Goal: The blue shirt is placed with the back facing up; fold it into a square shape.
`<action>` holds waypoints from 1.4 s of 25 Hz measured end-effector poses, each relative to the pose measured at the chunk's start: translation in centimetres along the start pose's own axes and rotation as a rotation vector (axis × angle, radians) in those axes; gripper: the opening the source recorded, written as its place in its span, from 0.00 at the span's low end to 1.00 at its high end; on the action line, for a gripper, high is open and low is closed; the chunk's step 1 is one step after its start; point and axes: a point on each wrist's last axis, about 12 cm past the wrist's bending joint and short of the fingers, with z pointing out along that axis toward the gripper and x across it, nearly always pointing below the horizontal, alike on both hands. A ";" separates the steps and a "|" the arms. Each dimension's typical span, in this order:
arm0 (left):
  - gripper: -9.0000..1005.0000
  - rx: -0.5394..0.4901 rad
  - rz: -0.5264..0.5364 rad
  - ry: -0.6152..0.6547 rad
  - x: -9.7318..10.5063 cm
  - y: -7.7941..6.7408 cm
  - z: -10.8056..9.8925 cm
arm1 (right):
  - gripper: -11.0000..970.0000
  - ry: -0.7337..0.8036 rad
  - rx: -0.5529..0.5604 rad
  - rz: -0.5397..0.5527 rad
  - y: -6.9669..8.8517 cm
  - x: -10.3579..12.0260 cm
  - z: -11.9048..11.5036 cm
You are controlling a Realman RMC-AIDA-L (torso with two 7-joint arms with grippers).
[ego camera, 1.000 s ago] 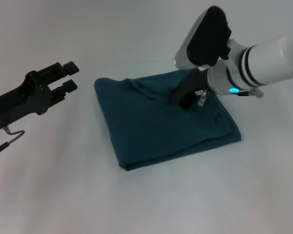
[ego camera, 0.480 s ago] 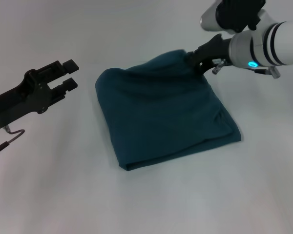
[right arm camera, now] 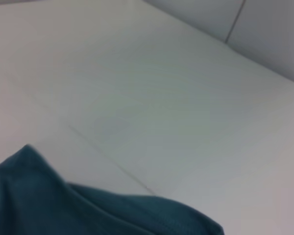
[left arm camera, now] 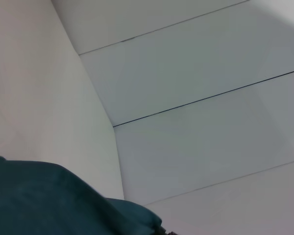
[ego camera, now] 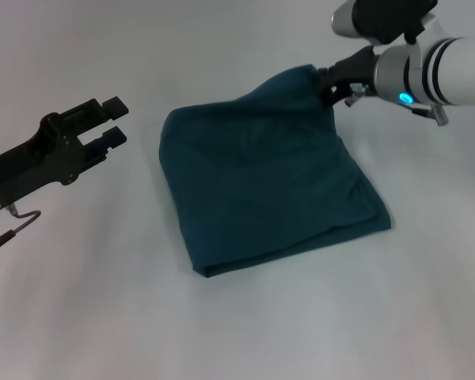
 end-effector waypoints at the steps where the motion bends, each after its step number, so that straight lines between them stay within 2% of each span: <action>1: 0.60 0.000 0.000 0.000 0.0 0.0 0.0 | 0.03 -0.007 0.010 0.010 -0.1 -0.1 0.0; 16: 0.60 0.003 0.005 -0.010 -0.3 -0.2 0.2 | 0.03 -0.004 0.076 0.033 -1.2 -0.6 0.4; 24: 0.60 0.002 0.001 -0.013 -0.2 0.0 0.0 | 0.04 0.020 0.062 0.037 -0.8 -0.4 1.0; 31: 0.60 0.008 0.002 -0.011 -0.2 -0.1 -0.1 | 0.04 0.042 0.111 0.090 -2.2 0.2 0.9; 35: 0.60 0.010 0.001 -0.010 -0.1 -0.1 -0.1 | 0.21 0.059 0.166 0.124 -3.7 0.3 0.4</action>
